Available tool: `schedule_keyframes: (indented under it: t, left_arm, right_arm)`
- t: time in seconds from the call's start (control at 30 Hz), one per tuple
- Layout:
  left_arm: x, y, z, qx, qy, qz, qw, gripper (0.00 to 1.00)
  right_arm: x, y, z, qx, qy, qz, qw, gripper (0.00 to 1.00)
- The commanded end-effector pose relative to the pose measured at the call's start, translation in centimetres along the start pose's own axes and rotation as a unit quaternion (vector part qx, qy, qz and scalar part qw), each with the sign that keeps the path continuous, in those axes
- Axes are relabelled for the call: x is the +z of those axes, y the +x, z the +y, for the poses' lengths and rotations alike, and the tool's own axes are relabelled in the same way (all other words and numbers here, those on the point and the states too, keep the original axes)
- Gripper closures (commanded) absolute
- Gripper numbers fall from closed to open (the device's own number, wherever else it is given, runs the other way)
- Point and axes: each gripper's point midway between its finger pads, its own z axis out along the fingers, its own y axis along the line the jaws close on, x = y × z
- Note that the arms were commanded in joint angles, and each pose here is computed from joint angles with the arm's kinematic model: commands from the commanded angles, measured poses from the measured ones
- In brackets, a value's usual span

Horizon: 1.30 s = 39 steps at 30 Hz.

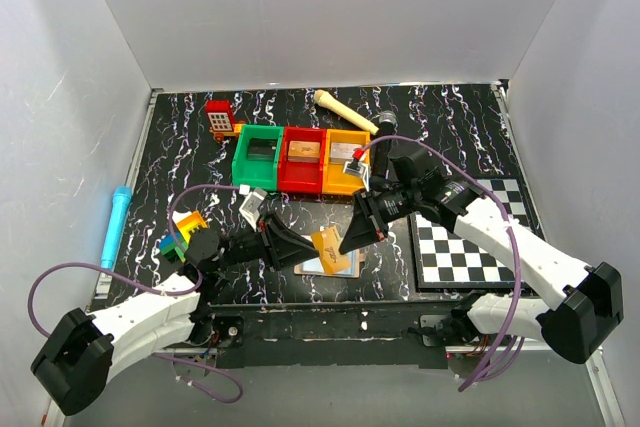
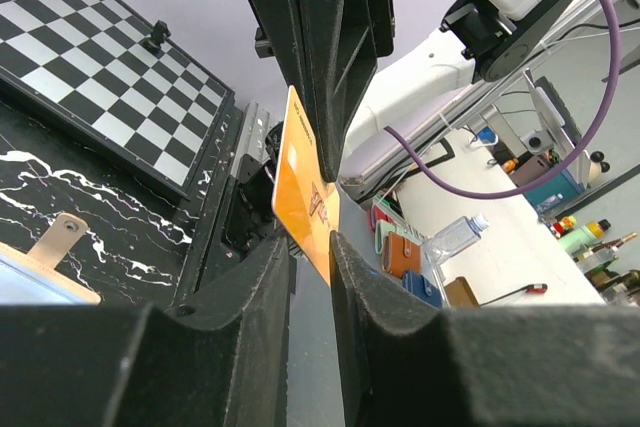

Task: Take the credit cards out of the card holder
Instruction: Place the credit card in the storage box.

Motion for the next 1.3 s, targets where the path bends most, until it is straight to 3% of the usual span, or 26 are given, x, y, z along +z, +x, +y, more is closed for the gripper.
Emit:
schedule_keyframes:
  t: [0.0,0.57,0.87,1.03,1.17,1.27]
  left_arm:
    - [-0.2,0.6,-0.4,0.009,0.013,0.012,1.000,0.78]
    - [0.2,0.4,-0.8,0.010,0.026,0.019,0.999,0.81]
    - [0.1,0.7,-1.2,0.010,0.039,0.024,0.999,1.00]
    - [-0.2,0.7,-1.0,0.011,0.034,0.014,0.999,1.00]
    - [-0.5,0.1,-0.2,0.015,0.005,-0.013,1.000,1.00]
    - [-0.8,-0.6,0.9,0.021,-0.032,-0.036,0.999,1.00]
  right_arm:
    - [-0.4,-0.4,2.0,-0.032,-0.026,0.009,0.999,0.99]
    - [0.1,0.0,2.1,-0.035,-0.030,0.024,0.999,0.99]
    - [0.2,0.0,2.1,-0.038,-0.029,0.025,0.999,0.99]
    - [0.2,-0.3,1.7,-0.033,-0.012,0.019,0.999,0.99]
    - [0.1,-0.8,1.3,-0.033,0.008,0.008,0.999,0.62]
    - [-0.4,-1.3,0.9,-0.036,0.037,-0.002,0.999,0.49]
